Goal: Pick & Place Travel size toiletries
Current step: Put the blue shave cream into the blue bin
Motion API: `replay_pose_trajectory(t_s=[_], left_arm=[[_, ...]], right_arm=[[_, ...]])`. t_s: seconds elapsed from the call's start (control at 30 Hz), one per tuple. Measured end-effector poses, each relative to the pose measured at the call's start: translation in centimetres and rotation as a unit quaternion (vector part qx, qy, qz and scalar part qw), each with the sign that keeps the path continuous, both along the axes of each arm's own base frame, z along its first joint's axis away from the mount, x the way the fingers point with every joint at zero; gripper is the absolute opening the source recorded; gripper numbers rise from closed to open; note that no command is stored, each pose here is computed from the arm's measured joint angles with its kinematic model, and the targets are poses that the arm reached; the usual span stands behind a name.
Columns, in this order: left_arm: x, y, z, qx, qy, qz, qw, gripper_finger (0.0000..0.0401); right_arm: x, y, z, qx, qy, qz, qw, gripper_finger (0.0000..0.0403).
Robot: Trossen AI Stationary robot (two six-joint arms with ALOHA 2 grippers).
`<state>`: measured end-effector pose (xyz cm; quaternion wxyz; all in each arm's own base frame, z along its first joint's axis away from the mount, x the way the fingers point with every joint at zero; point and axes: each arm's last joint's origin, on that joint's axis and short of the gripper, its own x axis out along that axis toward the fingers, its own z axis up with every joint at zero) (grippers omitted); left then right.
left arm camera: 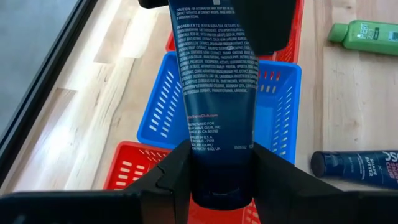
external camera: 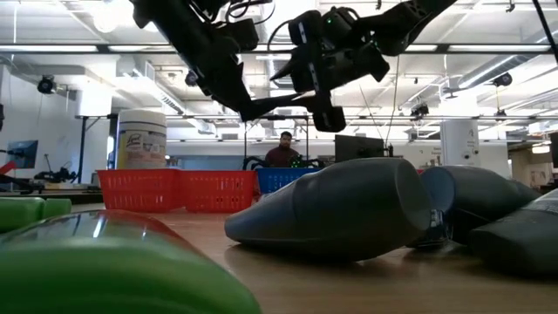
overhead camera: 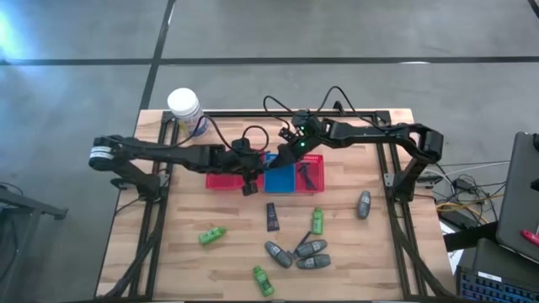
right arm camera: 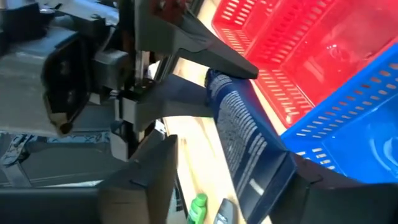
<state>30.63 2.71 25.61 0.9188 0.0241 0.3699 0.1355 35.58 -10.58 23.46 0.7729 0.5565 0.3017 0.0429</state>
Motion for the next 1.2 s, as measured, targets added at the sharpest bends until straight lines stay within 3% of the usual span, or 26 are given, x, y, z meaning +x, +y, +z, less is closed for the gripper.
replay_pose_trajectory(t_s=[0.43, 0.73, 0.93, 1.2], left_arm=[[0.0, 0.3, 0.0, -0.004, -0.003, 0.008, 1.000, 0.0131], [0.0, 0.2, -0.1, -0.023, -0.002, -0.001, 1.000, 0.0186], [-0.2, 0.1, -0.3, -0.060, 0.007, -0.006, 0.998, 0.0186], [-1.5, -1.1, -1.0, -0.134, 0.073, 0.009, 0.988, 0.0187]], right_arm=[[-0.3, -0.1, -0.7, -0.001, 0.011, -0.002, 1.000, 0.0102], [-1.0, -1.2, -1.0, -0.010, 0.024, -0.005, 1.000, 0.0017], [-1.5, -1.4, -1.2, -0.022, 0.053, 0.007, 0.998, 0.0019], [-2.8, -2.0, -0.7, -0.054, 0.136, 0.031, 0.989, 0.0015]])
